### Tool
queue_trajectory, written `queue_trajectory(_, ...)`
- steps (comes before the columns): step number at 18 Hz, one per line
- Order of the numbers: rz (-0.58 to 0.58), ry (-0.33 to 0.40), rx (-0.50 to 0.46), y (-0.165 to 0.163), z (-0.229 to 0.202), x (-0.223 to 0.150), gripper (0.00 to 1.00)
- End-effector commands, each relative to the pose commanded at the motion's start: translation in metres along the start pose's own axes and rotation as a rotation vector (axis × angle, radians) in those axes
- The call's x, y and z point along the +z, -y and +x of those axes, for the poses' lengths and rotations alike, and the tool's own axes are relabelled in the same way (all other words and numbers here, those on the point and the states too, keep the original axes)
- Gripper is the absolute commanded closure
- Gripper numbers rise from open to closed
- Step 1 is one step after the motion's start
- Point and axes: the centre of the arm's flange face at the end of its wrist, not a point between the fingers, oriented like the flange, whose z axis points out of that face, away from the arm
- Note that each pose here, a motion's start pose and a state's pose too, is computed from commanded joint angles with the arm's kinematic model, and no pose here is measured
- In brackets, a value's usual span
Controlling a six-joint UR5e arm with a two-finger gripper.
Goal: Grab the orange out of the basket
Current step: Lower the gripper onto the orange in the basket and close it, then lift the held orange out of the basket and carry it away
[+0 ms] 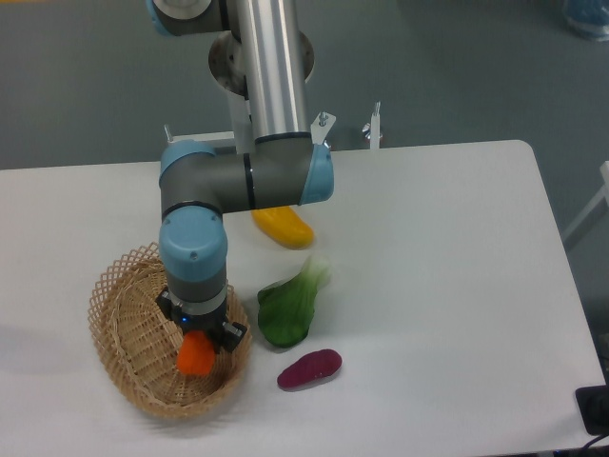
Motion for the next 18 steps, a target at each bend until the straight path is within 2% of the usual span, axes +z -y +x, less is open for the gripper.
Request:
queue_trajectory(8, 0.016, 0.029, -0.076, -0.033, -0.042, -0.038, 0.75)
queue_trajectory(10, 0.019, 0.042, -0.119, -0.053, -0.064, -0.045, 0.75)
queue_trajectory(11, 0.025, 0.054, -0.119, -0.059, -0.074, -0.052, 0.74)
queue_trajectory(15, 0.024, 0.085, -0.003, -0.097, -0.121, -0.069, 0.74)
queue_trajectory(18, 0.041, 0.117, -0.06, -0.123, -0.155, -0.087, 0.74)
